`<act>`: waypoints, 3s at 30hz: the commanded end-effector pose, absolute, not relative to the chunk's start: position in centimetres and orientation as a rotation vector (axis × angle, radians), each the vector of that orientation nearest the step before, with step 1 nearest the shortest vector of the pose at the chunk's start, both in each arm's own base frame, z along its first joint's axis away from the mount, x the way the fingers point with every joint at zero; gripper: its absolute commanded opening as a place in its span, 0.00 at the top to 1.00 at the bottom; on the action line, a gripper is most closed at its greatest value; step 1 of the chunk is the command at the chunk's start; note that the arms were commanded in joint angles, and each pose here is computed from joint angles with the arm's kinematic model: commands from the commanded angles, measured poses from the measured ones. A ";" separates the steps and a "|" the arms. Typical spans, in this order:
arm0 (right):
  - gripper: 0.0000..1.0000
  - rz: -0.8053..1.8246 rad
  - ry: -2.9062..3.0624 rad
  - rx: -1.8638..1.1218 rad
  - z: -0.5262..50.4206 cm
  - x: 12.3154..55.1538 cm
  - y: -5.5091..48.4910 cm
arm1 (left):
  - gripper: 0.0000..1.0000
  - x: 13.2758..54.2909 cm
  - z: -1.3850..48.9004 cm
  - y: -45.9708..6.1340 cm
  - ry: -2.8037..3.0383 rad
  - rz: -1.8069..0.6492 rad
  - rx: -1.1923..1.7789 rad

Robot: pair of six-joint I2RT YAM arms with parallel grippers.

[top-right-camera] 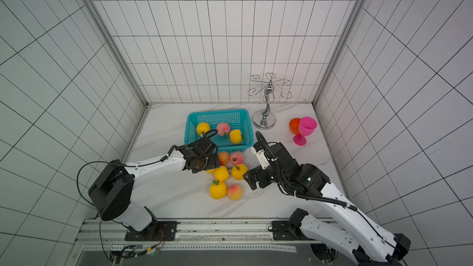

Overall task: Put the peaches into the basket
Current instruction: Pick up the peach from the center of the board, then place the peach in the basket.

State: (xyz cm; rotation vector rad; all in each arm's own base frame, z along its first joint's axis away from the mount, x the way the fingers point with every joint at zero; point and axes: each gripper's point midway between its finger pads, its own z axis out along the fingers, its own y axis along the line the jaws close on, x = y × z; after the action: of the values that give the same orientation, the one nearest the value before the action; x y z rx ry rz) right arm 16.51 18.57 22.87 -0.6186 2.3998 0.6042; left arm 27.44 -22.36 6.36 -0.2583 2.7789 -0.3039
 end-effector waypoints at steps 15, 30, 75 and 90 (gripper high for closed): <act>0.01 0.585 2.419 -0.625 22.6 16.2 17.1 | 0.25 28.2 7.8 -21.9 2.724 -0.277 -0.289; 0.01 0.625 2.380 -0.637 23.3 15.6 16.7 | 0.25 25.6 11.3 -21.9 2.675 -0.270 -0.293; 0.02 0.500 2.385 -0.566 26.5 20.8 17.6 | 0.23 40.7 23.5 -21.7 2.462 -0.228 -0.055; 0.01 0.468 2.457 -0.484 25.0 21.3 16.4 | 0.22 39.8 21.7 -22.9 2.561 -0.356 -0.055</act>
State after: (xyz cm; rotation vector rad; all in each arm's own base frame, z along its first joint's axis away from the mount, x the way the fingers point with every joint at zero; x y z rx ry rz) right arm 21.48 17.11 24.95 -0.5069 2.4390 0.4884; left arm 40.36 -22.11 21.69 -0.0546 2.5299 -0.2931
